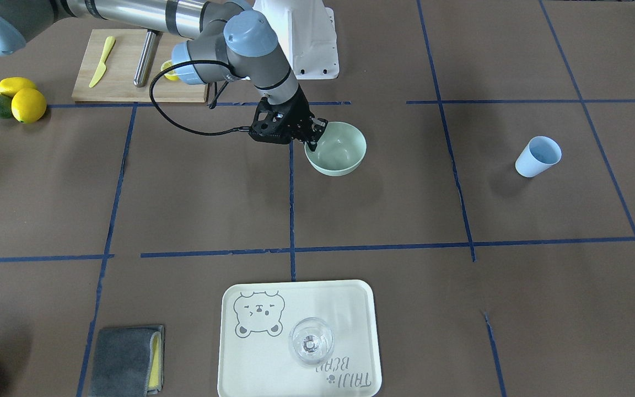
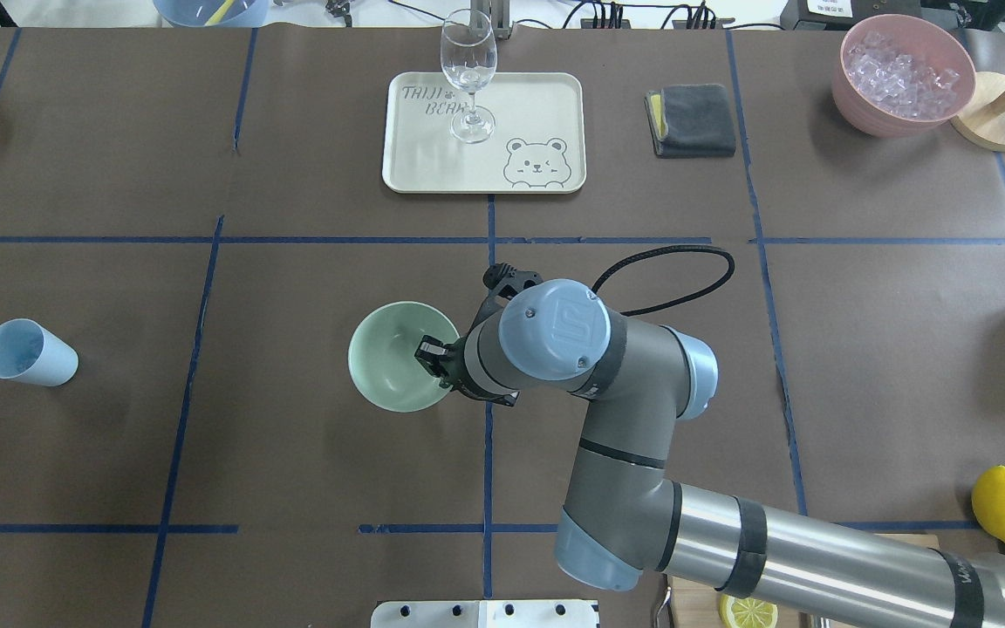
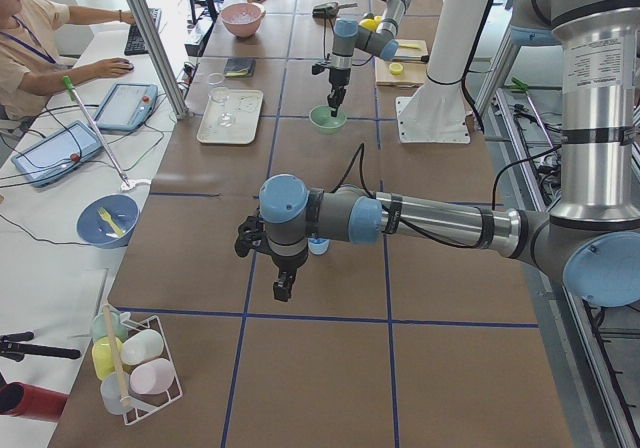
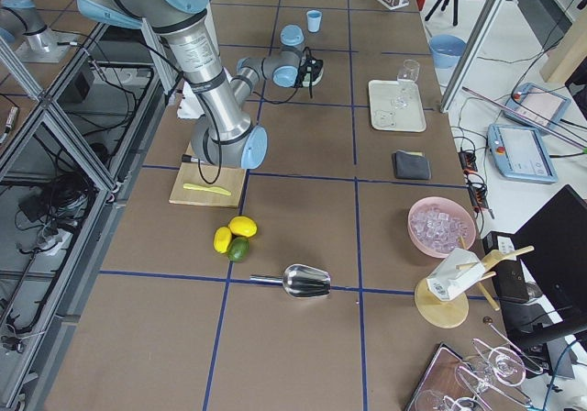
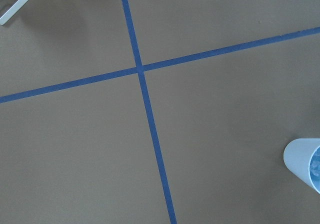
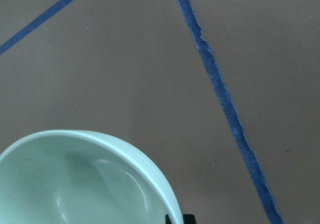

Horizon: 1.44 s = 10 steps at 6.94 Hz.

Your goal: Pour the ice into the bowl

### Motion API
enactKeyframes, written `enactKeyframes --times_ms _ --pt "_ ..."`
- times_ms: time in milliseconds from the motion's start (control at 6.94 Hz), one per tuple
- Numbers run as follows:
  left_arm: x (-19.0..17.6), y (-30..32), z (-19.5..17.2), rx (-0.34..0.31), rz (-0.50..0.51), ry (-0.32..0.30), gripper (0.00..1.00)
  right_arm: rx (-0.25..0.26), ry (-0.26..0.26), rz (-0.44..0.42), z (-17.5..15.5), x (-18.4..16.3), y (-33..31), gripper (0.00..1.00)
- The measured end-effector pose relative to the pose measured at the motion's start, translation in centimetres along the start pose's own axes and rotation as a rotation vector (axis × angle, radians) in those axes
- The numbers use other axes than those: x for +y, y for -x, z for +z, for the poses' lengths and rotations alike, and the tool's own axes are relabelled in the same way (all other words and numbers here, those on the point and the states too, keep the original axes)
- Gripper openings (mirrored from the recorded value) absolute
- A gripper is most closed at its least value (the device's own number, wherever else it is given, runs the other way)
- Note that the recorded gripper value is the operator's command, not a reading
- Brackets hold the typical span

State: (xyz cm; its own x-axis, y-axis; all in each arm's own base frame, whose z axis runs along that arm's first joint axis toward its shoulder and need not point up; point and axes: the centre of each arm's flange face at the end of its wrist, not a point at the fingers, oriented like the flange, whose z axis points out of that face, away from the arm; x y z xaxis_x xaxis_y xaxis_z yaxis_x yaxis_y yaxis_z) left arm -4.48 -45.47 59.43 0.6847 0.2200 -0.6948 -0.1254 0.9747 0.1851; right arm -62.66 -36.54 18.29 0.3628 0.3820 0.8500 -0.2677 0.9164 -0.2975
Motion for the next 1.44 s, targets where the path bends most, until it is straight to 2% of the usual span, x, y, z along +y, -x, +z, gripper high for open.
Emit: enactKeyframes --times_ms 144,432,576,864,1008,1152,1296,1440 --pt "0.0 0.0 0.0 0.0 0.0 0.0 1.0 0.013 -0.005 0.003 1.2 0.3 0.7 0.0" --pt "0.0 0.0 0.0 0.0 0.002 -0.002 1.0 0.026 -0.006 0.006 2.3 0.6 1.5 0.42" --pt "-0.1 -0.1 -0.1 0.0 0.008 -0.007 1.0 0.029 -0.006 0.009 2.5 0.6 1.6 0.99" --pt "-0.3 -0.4 0.2 0.001 0.02 -0.007 1.0 0.011 -0.006 0.01 1.5 0.2 2.1 1.0" --pt "-0.6 -1.1 0.8 0.004 0.043 0.001 1.0 -0.025 -0.012 0.013 -0.8 -1.0 2.7 1.0" --pt "-1.1 -2.4 1.8 0.008 0.081 0.013 1.0 -0.063 -0.013 0.025 -4.2 -3.6 2.4 1.0" --pt "-1.6 -3.9 2.9 0.015 0.125 0.024 1.0 -0.083 0.002 0.046 -8.1 -7.4 0.3 1.0" --pt "-1.9 -4.8 3.5 0.022 0.172 0.008 1.0 -0.088 0.02 0.065 -11.7 -10.8 -3.1 1.0"
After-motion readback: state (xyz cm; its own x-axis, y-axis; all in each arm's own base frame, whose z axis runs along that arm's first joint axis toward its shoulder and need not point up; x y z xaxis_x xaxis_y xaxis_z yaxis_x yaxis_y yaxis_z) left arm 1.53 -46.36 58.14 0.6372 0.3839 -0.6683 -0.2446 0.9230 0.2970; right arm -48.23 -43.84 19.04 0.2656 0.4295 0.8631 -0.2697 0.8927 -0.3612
